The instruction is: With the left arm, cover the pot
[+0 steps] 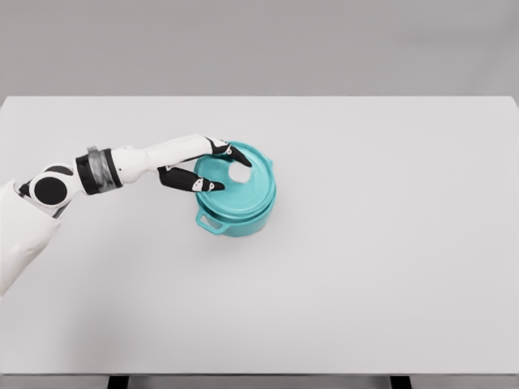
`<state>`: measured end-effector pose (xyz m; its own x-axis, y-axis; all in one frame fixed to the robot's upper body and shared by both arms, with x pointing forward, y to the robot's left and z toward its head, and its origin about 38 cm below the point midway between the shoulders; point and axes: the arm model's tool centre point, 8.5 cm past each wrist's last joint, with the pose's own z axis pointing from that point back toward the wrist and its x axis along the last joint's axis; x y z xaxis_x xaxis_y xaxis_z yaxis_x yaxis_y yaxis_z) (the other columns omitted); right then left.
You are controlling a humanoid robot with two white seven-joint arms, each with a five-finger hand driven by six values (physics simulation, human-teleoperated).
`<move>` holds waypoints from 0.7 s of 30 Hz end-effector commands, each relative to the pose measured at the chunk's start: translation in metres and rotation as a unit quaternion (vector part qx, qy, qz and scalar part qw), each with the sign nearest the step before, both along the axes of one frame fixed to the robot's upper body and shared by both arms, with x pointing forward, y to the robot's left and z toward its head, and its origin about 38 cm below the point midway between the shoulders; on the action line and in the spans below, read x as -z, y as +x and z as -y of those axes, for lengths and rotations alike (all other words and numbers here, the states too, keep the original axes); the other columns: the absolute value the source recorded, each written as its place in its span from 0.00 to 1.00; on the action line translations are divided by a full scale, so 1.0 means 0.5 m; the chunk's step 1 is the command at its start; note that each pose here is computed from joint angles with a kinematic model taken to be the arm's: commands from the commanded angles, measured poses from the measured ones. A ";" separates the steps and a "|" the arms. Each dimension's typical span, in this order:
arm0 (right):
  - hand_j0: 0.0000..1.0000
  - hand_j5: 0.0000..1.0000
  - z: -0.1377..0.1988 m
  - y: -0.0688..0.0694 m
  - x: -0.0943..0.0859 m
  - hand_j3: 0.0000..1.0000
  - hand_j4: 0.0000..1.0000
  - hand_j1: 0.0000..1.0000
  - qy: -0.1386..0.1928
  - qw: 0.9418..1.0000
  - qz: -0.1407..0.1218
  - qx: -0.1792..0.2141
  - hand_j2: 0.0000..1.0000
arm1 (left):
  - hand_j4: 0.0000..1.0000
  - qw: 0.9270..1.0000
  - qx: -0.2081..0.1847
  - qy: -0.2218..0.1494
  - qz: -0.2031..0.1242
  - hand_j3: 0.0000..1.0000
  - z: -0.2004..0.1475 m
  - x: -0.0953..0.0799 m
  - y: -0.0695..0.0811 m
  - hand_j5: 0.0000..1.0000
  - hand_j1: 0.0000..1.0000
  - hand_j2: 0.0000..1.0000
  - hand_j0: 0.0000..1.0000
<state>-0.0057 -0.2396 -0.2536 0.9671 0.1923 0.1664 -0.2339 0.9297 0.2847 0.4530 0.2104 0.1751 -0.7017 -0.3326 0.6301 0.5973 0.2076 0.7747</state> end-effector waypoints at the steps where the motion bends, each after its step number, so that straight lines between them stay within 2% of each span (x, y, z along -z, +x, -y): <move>1: 1.00 1.00 0.000 0.000 0.000 1.00 1.00 1.00 0.000 1.000 0.000 0.000 1.00 | 0.77 1.000 0.004 0.004 0.002 0.77 0.001 0.001 -0.002 0.77 0.77 0.77 0.77; 11: 1.00 1.00 0.000 0.000 0.000 1.00 1.00 1.00 0.000 1.000 0.000 0.000 1.00 | 0.82 1.000 0.001 0.006 0.000 0.82 -0.006 0.005 -0.004 0.82 0.82 0.82 0.82; 21: 1.00 1.00 0.000 0.000 0.000 1.00 1.00 1.00 0.000 1.000 0.000 0.000 1.00 | 0.83 1.000 0.000 0.007 0.001 0.83 -0.008 0.004 -0.003 0.83 0.83 0.83 0.83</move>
